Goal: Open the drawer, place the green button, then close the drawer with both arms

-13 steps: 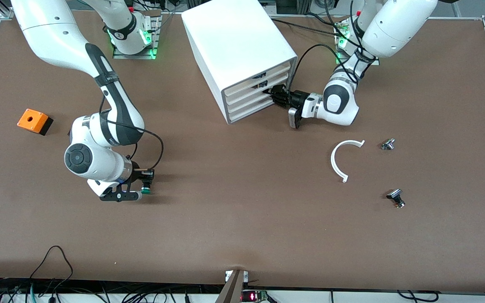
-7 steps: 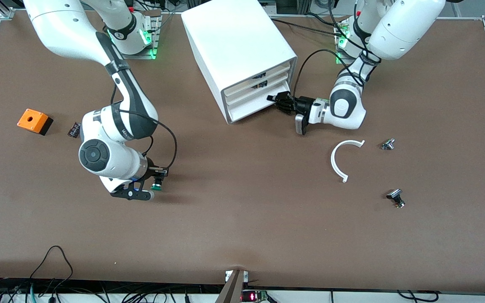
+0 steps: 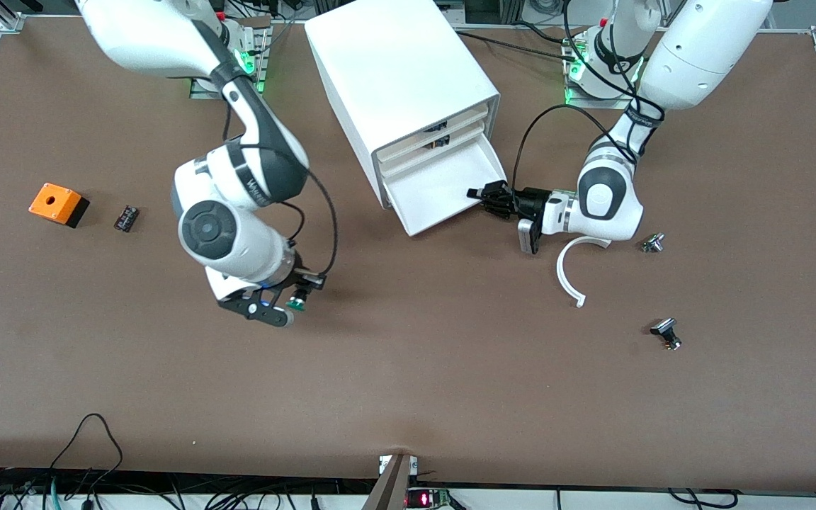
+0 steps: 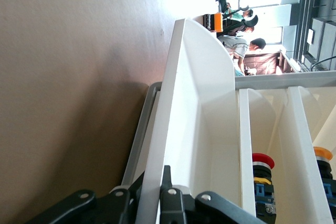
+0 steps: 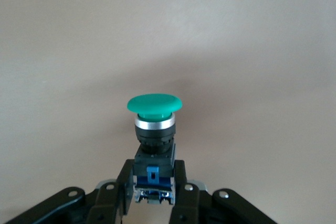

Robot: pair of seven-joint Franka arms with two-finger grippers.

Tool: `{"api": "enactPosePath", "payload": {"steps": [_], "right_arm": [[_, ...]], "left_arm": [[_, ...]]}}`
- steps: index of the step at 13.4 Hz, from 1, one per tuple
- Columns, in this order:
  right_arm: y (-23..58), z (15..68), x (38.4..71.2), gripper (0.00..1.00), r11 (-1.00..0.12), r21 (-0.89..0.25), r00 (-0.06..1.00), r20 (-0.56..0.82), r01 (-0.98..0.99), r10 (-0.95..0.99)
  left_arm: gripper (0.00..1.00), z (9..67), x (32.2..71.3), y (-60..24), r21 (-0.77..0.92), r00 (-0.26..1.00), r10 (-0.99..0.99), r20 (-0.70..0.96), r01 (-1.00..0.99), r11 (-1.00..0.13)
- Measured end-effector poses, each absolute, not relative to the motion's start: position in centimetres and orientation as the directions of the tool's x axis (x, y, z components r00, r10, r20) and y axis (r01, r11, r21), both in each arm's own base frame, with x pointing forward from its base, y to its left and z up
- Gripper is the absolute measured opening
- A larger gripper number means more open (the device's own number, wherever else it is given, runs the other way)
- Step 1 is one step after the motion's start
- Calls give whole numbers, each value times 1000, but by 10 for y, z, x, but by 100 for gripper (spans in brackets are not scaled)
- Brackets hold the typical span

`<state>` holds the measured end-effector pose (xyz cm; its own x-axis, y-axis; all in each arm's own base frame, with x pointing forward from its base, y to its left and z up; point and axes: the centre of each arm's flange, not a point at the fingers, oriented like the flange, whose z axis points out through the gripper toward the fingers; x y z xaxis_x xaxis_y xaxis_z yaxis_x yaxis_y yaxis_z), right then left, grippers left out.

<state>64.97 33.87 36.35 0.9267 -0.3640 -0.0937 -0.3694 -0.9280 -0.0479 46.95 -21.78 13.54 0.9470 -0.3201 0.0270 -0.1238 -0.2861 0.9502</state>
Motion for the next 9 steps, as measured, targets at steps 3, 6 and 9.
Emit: {"api": "enactPosePath", "payload": {"steps": [3, 6, 9], "right_arm": [[395, 378, 623, 34, -860, -52, 860, -89, -508, -503], [438, 392, 601, 34, -764, -70, 767, -89, -641, -635], [482, 395, 572, 34, -684, -88, 690, -100, -724, -717]], "left_arm": [[9, 137, 481, -215, 949, 952, -307, 10, -106, -298], [12, 137, 493, -207, 939, 952, -307, 6, -111, -326], [31, 143, 511, -192, 928, 957, -290, 18, -124, -350]]}}
